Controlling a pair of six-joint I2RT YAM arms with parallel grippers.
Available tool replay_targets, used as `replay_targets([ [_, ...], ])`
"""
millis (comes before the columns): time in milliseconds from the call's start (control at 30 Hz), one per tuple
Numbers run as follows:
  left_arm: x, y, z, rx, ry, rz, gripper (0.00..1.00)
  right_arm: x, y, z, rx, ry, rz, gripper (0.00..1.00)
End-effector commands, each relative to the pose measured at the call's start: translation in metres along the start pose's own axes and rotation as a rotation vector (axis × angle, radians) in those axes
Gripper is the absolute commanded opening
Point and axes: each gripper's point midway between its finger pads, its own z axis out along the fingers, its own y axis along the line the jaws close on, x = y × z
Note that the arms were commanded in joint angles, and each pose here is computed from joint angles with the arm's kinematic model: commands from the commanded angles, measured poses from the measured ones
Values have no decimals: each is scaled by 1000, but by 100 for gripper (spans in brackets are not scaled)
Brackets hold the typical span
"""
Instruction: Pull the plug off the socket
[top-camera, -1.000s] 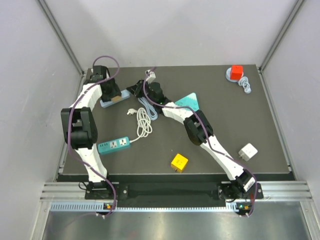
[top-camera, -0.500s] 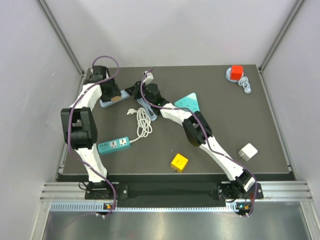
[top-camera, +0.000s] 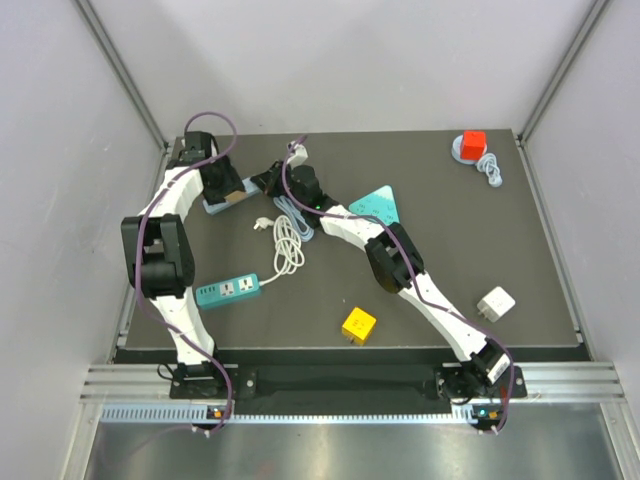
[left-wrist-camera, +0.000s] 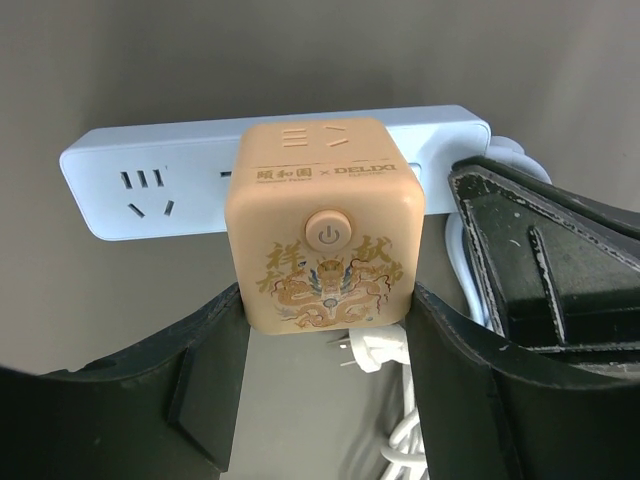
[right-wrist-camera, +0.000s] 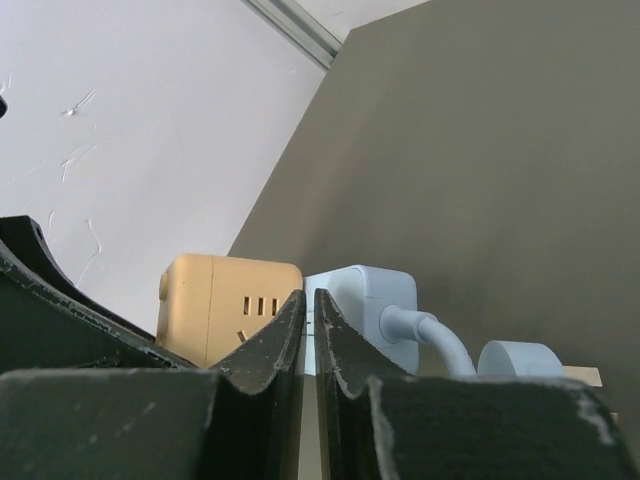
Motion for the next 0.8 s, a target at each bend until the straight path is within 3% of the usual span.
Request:
replay_targets([
  [0,-9,-41,-25,172,-14,4,0,42,15,3,-22,59,54,7],
  [300,0,-55,-45,238,5,8,0,47,-27,-2,100,89,218,2],
  [433,0,-48,-48,199,-9,30,0,37,-23,-4,40,92,223,6],
  [667,-14,-46,-53,168,-42,44,0,-26,65,-25,-237,51,70,34],
  [767,-21,-49,-58,168,-60,49,0,-22,61,-40,-242,72,80,40],
])
